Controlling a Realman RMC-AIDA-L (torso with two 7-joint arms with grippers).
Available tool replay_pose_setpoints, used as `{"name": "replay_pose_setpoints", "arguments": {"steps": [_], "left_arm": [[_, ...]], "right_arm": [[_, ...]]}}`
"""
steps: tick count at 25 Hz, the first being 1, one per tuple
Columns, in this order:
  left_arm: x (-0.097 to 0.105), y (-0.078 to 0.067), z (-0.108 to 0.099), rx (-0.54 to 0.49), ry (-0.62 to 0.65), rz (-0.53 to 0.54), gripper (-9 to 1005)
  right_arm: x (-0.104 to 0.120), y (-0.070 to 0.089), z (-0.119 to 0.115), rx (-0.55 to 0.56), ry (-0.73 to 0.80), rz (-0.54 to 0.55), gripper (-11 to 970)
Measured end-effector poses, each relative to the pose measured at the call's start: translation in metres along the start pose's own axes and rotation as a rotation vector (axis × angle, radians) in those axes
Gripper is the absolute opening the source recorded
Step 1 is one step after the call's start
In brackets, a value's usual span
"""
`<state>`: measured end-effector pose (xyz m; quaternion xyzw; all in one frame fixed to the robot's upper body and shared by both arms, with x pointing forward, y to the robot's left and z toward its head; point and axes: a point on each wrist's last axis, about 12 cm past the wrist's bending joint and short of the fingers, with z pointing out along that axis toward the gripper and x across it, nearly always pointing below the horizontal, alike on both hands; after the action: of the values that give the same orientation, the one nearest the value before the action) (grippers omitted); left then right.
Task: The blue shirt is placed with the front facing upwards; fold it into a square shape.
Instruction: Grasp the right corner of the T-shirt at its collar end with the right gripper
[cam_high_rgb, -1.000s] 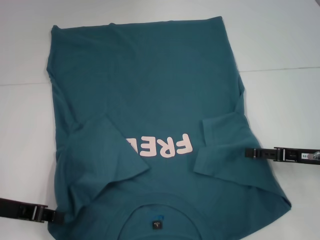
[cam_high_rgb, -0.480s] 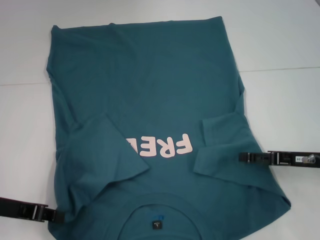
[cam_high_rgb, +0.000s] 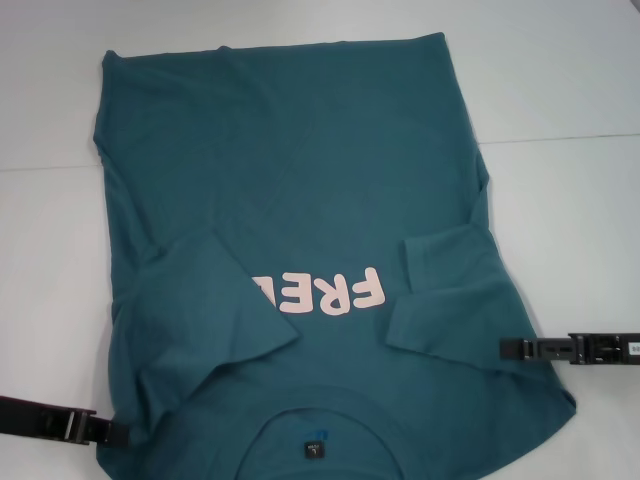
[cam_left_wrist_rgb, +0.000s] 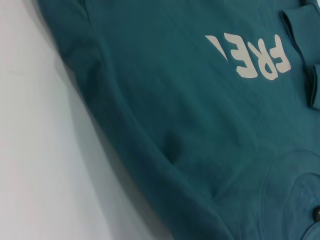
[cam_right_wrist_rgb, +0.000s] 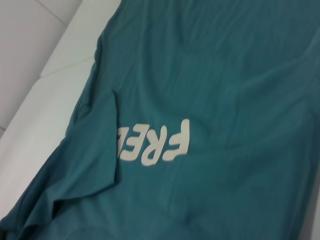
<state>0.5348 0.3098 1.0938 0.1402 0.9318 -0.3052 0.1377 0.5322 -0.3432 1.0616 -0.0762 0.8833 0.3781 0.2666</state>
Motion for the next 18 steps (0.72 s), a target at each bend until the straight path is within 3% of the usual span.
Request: {"name": "replay_pose_setpoints", "arguments": {"steps": [6,18], "left_arm": [[-0.001,-0.001,0.001,0.002,0.003,0.003,28],[0.0,-0.001,0.001,0.002,0.003,0.003,28]], "right_arm": [[0.004,-0.001,-0.005,-0.008,0.018,0.015,882],[0.008,0.01,-0.005,-0.103,0.055,0.012,882]]}}
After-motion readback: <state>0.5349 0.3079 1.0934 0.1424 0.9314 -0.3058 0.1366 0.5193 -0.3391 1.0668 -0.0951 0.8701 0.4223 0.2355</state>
